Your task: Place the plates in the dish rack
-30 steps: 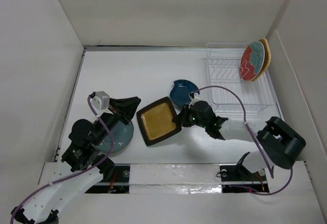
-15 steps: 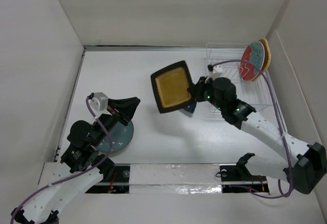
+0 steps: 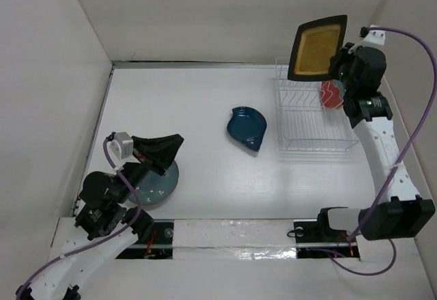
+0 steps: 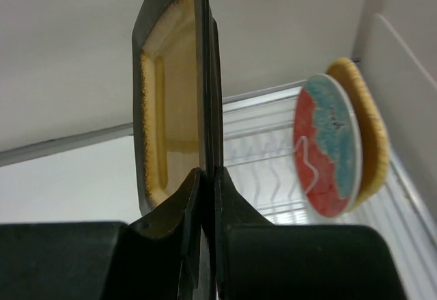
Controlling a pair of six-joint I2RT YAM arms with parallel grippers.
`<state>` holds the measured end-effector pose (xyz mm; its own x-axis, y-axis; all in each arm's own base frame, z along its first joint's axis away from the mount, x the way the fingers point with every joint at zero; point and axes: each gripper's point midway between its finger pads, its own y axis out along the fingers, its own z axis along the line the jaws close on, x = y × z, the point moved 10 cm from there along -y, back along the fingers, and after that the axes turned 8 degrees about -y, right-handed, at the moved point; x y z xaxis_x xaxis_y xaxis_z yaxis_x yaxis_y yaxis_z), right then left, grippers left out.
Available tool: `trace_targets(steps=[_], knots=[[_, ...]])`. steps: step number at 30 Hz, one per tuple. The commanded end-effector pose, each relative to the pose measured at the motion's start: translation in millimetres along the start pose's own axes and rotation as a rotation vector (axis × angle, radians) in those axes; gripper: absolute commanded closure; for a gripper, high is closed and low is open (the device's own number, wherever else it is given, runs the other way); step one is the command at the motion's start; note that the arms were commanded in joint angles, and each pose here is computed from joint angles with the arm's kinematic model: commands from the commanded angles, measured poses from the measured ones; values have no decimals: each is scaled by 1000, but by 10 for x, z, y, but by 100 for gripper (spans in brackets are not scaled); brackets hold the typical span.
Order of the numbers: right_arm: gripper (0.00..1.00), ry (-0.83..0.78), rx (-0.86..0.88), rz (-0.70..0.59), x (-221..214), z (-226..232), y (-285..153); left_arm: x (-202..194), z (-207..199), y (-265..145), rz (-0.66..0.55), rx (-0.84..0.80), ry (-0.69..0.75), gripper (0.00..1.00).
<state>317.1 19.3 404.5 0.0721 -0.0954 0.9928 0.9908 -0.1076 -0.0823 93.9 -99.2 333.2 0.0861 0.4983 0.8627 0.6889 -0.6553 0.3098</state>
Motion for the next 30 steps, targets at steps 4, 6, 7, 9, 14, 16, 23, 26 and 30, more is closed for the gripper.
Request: trace_targets(steps=[4, 6, 7, 9, 14, 16, 23, 26, 30], knots=[[100, -99, -94, -147, 556, -562, 249, 250, -174, -120, -122, -100, -1, 86], [100, -132, -106, -170, 683, -699, 307, 269, -202, -145, -128, -121, -7, 86], [100, -172, -92, -153, 634, -752, 414, 275, -214, -155, -136, -134, -8, 86], [100, -192, -88, -126, 700, -849, 493, 288, -229, -170, -141, -145, -8, 86], [100, -249, -56, -38, 593, -1144, 729, 327, -255, -223, -164, -159, -6, 86], [100, -241, -28, -26, 598, -1155, 752, 310, -255, -215, -153, -160, -11, 86], [100, -280, -52, 74, 307, -1224, 920, 292, -247, -193, -140, -154, -11, 86], [100, -284, -56, 113, 167, -1261, 1011, 295, -247, -199, -142, -153, -9, 85], [100, -324, -56, 142, 72, -1162, 1110, 275, -230, -175, -133, -141, -10, 85]])
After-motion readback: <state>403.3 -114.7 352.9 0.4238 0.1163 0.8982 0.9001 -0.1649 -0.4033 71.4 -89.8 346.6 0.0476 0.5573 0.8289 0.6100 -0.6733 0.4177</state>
